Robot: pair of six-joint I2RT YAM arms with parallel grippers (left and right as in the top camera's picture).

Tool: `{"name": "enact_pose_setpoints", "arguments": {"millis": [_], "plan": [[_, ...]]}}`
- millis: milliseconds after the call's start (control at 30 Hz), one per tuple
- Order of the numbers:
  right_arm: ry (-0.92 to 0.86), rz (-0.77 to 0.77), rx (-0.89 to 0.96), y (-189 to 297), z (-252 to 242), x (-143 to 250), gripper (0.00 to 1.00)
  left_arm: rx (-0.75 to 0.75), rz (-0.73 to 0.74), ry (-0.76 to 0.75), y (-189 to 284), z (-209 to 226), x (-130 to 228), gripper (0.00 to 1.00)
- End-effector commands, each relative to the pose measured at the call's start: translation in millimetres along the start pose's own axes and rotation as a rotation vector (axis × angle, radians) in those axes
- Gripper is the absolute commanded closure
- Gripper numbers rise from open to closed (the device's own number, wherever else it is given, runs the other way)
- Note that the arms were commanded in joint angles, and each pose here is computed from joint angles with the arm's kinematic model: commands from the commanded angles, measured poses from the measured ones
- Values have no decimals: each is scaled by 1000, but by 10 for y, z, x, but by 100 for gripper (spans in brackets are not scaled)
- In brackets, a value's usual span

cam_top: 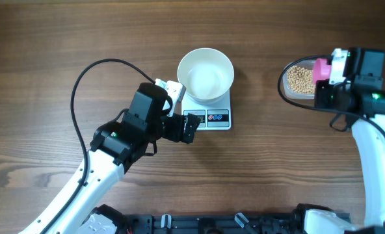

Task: Scoop item into bowl and weigh 150g on scale
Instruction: 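Lower the pink scoop into the soybean tub with the right gripper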

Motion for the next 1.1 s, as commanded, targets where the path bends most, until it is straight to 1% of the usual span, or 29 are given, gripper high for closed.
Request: {"name": "enact_pose_setpoints", "arguments": {"millis": [0, 200, 367, 533, 967, 1067], "plan": [[83, 32, 38, -147, -31, -27, 96, -11, 7, -21, -17, 5, 10, 0], [108, 41, 118, -331, -95, -78, 96, -11, 7, -21, -17, 5, 10, 0], [105, 17, 117, -386, -83, -139, 96, -11, 7, -21, -17, 5, 10, 0], [108, 42, 113, -441, -78, -85, 96, -11, 7, -21, -17, 5, 10, 0], [99, 130, -75, -560, 128, 149, 96, -11, 7, -21, -17, 5, 10, 0], [48, 156, -131, -552, 191, 195, 96, -11, 6, -21, -17, 5, 9, 0]]}}
Point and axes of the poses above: each gripper's point midway between its finger pads, its own y axis back along the fingers, its own z axis along the line the jaws close on, x = y × z, the point moved 6 cm from there along y, back along the fingers, and after that the axes turned 15 degrees about -y, right-handed, at the moved point
